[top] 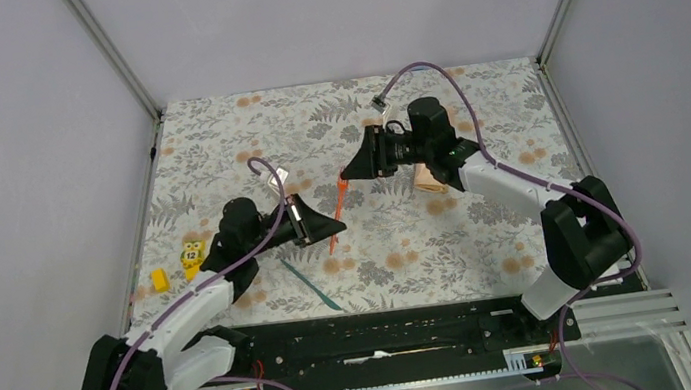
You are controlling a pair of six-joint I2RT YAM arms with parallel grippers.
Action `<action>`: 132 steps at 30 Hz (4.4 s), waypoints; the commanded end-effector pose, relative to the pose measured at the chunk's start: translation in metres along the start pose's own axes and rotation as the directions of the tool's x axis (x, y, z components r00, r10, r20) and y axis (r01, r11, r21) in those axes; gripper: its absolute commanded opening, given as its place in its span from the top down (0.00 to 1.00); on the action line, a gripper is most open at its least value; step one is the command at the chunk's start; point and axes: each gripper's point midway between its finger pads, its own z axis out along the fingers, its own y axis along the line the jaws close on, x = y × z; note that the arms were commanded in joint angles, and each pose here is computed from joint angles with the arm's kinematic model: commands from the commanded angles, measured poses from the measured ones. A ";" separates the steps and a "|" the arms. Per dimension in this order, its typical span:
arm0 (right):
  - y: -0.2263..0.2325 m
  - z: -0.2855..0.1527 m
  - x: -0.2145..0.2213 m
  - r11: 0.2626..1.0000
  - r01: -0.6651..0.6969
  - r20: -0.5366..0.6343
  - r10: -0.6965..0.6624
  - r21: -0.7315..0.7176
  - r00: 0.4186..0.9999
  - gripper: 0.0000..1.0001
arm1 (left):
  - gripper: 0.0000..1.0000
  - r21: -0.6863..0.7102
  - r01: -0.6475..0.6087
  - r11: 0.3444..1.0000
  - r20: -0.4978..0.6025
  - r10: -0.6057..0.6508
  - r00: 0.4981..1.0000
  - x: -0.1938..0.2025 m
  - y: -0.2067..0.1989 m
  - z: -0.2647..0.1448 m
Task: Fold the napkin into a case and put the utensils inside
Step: Pass from the right arm to the left, then pass from the left arm to the right, then insert the fork into the folded napkin.
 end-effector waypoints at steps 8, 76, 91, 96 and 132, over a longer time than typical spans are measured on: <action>0.004 -0.011 -0.005 0.887 -0.304 0.078 0.296 0.348 0.952 0.33 | 1.00 -0.497 -0.400 0.770 0.012 0.467 0.884 -0.046 0.032 -0.010; -0.238 -0.170 -0.149 0.540 -0.282 0.235 0.156 0.793 0.959 1.00 | 0.51 -0.215 -0.080 0.973 -0.100 0.059 0.993 -0.009 0.013 0.119; -0.323 -0.169 -0.176 0.519 -0.300 0.241 0.180 0.800 0.954 1.00 | 0.92 -0.227 -0.051 0.973 -0.151 0.016 0.988 -0.021 0.088 0.231; -0.334 -0.167 -0.168 0.511 -0.299 0.230 0.194 0.806 0.954 1.00 | 0.95 -0.245 -0.047 0.968 -0.160 0.007 0.987 -0.018 0.107 0.245; -0.320 -0.147 -0.108 0.556 -0.360 0.106 0.435 0.749 0.894 1.00 | 0.98 -0.379 -0.093 0.921 -0.196 0.019 0.981 -0.010 0.179 0.261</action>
